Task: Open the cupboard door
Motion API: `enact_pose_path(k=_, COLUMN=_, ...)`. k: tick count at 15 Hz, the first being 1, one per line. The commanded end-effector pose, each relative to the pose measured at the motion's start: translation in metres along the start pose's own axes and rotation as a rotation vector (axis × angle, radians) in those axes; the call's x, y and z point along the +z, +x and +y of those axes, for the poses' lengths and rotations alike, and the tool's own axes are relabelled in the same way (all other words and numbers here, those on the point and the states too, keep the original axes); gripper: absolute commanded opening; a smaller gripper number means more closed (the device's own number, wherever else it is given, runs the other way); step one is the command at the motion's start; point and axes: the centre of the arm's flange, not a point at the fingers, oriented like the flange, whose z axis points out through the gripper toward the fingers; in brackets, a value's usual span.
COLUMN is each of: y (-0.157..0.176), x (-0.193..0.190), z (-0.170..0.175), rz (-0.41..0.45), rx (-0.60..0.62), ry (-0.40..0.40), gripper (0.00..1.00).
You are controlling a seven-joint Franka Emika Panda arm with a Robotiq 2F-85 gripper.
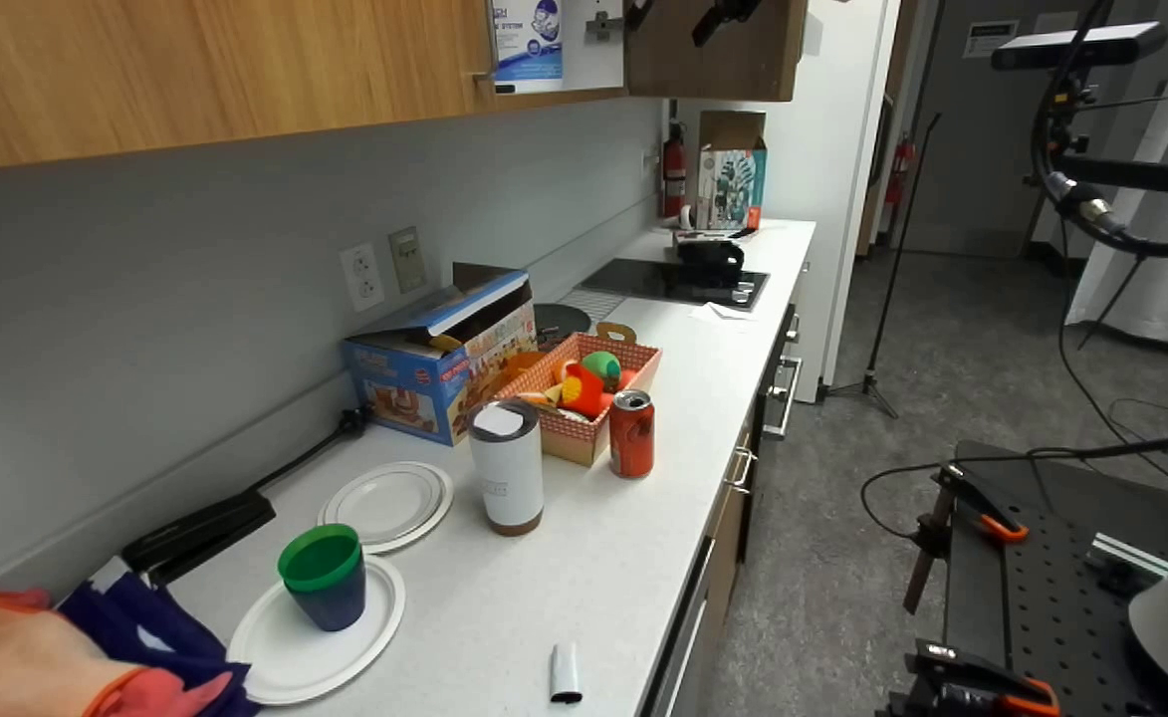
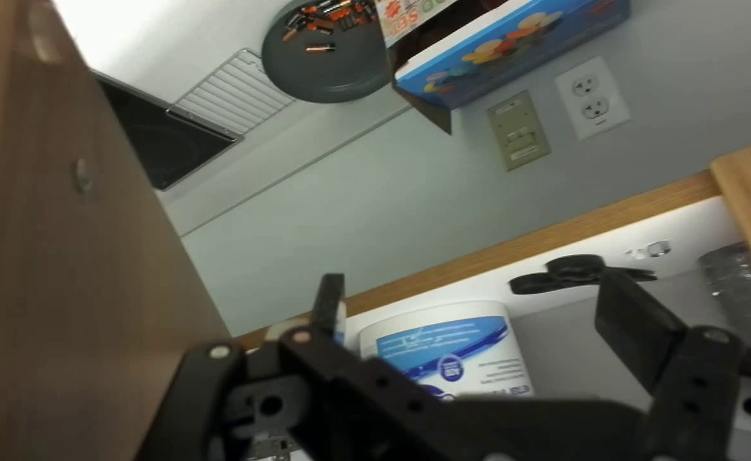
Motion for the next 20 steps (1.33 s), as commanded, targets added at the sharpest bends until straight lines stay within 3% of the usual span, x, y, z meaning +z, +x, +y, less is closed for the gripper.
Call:
enact_pose_path(k=1, y=0.015, x=0.022, z=0.01, rz=0.057, rx=0.032, ry=-0.098, gripper=1.0)
enact_pose_path(k=11, y=0.044, x=0.032, z=0.087, rz=0.228, rx=0.108, ry=-0.43, gripper=1.0)
enact_pose_path(k=20, y=0.067, x=0.032, z=0.152, rz=0.362, rx=0.194, ry=-0.676, gripper=1.0)
